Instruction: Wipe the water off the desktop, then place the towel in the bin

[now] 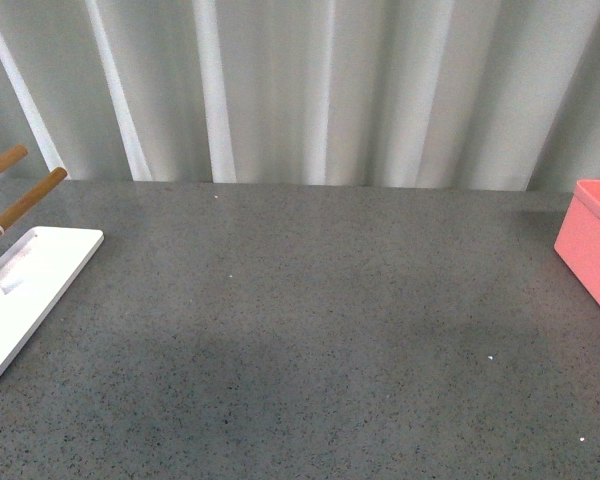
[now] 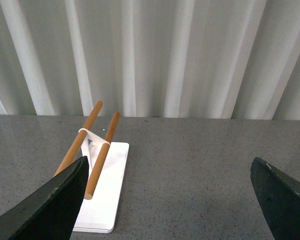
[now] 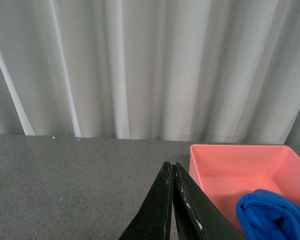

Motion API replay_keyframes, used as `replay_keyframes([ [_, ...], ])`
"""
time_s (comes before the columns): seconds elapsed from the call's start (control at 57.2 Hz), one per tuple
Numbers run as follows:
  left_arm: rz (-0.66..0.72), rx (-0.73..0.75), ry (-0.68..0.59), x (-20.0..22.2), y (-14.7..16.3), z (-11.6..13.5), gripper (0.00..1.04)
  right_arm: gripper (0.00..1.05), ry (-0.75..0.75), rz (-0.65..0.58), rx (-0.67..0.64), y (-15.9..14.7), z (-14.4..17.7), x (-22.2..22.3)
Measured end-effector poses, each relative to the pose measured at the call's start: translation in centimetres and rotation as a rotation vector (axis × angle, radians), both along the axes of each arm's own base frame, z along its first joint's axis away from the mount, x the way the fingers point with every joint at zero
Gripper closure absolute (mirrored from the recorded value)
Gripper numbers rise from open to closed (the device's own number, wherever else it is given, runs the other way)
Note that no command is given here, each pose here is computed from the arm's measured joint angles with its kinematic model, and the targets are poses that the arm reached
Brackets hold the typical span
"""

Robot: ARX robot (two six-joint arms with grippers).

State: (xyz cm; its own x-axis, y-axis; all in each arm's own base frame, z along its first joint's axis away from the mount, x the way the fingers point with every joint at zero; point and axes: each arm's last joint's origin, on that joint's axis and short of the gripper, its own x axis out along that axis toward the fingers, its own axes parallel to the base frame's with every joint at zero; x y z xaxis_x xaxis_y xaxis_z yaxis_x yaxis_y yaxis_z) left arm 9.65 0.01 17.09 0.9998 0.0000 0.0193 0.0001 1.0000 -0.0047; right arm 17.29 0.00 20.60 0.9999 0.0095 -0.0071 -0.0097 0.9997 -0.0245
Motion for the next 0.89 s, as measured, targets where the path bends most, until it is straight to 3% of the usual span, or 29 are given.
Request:
replay_keyframes([
  [0.892,0.000,0.000,0.000,0.0,0.0,0.0,0.07,1.01,-0.009,-0.003,0.007,0.0,-3.9,-4.9],
])
